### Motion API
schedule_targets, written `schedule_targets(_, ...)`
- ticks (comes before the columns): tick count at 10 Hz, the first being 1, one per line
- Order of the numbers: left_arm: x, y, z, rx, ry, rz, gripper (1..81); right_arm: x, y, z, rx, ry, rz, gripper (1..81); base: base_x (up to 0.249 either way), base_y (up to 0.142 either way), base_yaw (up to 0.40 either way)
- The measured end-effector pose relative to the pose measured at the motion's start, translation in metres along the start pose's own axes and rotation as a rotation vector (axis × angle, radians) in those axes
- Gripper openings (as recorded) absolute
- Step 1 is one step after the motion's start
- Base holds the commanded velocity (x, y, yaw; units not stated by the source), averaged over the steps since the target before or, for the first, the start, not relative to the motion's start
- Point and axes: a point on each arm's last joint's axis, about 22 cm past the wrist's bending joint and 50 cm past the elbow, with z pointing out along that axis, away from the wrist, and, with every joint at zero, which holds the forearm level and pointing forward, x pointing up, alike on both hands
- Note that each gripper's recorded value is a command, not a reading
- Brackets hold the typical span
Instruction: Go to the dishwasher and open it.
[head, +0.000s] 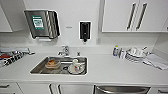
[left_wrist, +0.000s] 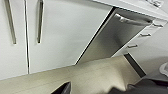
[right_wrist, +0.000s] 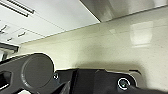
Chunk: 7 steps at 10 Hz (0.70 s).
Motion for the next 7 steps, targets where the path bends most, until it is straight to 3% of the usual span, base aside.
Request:
schedule_targets(2,0.037,-0.01,0.022,-0.003,0.005,0.044,81.1,0.005,0.008,0.01,0.001,0.012,-0.009,81.1,0.0,0.0,0.0)
schedule_targets(3,0.045,-0.017,0.029,0.004,-0.023,0.057,81.1,0.003,0.012,0.017,0.0,0.006,0.0,81.1,0.0,0.0,0.0)
schedule_targets(4,0.042,-0.015,0.04,-0.013,-0.07,0.048,81.1,-0.001,0.018,0.024,-0.001,-0.009,0.024,81.1,0.0,0.0,0.0)
schedule_targets(5,0.037,0.004,0.054,-0.062,-0.103,0.052,81.1,-0.002,0.022,0.032,-0.001,-0.016,0.029,81.1,0.0,0.0,0.0)
schedule_targets(6,0.038,0.031,0.063,-0.121,-0.118,0.065,81.1,-0.001,0.02,0.038,0.008,-0.009,0.032,81.1,0.0,0.0,0.0)
schedule_targets(7,0.039,0.044,0.064,-0.149,-0.13,0.063,81.1,-0.002,0.021,0.04,0.007,-0.016,0.033,81.1,0.0,0.0,0.0)
